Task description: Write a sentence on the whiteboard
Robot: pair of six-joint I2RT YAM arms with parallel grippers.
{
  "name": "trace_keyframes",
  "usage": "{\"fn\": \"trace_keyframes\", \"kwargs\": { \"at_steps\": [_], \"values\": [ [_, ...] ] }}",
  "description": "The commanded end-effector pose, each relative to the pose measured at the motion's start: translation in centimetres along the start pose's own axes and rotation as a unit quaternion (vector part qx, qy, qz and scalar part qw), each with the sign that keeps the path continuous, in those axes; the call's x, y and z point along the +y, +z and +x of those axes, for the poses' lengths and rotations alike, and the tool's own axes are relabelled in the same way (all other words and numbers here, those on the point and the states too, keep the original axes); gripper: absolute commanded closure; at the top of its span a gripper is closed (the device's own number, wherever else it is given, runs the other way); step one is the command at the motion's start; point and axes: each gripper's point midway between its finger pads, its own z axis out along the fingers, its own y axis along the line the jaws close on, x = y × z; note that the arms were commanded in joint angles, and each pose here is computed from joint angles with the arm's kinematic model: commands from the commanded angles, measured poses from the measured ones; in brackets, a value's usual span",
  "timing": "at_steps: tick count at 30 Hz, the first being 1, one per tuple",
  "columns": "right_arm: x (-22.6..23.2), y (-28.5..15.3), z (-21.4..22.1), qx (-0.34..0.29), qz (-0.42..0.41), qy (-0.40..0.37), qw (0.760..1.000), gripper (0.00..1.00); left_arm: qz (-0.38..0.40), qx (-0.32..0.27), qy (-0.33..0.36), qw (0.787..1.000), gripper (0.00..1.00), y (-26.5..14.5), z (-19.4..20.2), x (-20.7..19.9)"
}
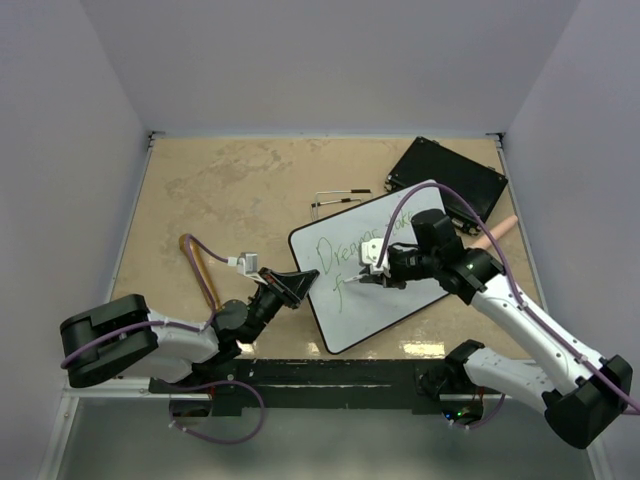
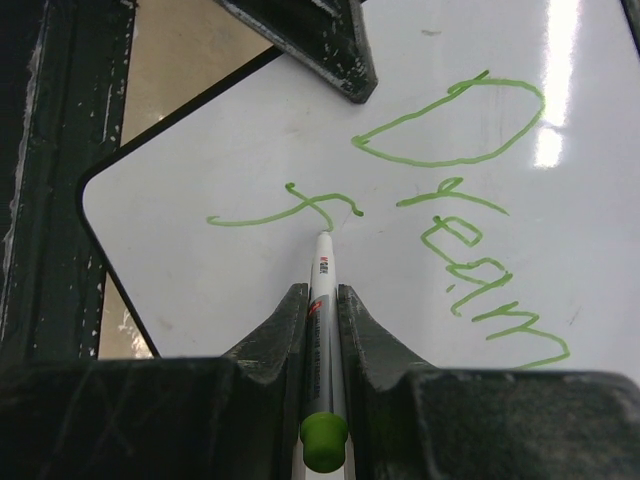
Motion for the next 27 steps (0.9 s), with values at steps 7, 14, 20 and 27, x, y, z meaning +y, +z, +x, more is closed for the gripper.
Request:
{"fn": "trace_keyframes", "kwargs": {
  "at_steps": [7, 14, 20, 27],
  "values": [
    [-0.4, -2.9, -2.6, -0.051, -0.001, -0.017, 0.999, 1.00, -0.013, -0.006, 0.071, 0.997, 1.00, -0.4, -0.4, 1.2],
    [-0.7, -3.2, -2.1, -0.058, 0.018, -0.007, 0.998, 1.00, -0.010, -0.006, 0.072, 0.997, 1.00, -0.4, -0.4, 1.1],
    [-0.6, -2.8, -1.6, -0.057, 0.011, 0.000, 0.998, 1.00, -0.010, -0.006, 0.072, 0.997, 1.00, -0.6, -0.3, 1.3],
    [-0.6, -2.6, -1.1, -0.053, 0.012, 0.004, 0.999, 1.00, -0.008, -0.006, 0.070, 0.998, 1.00, -0.6, -0.3, 1.2]
  ]
}}
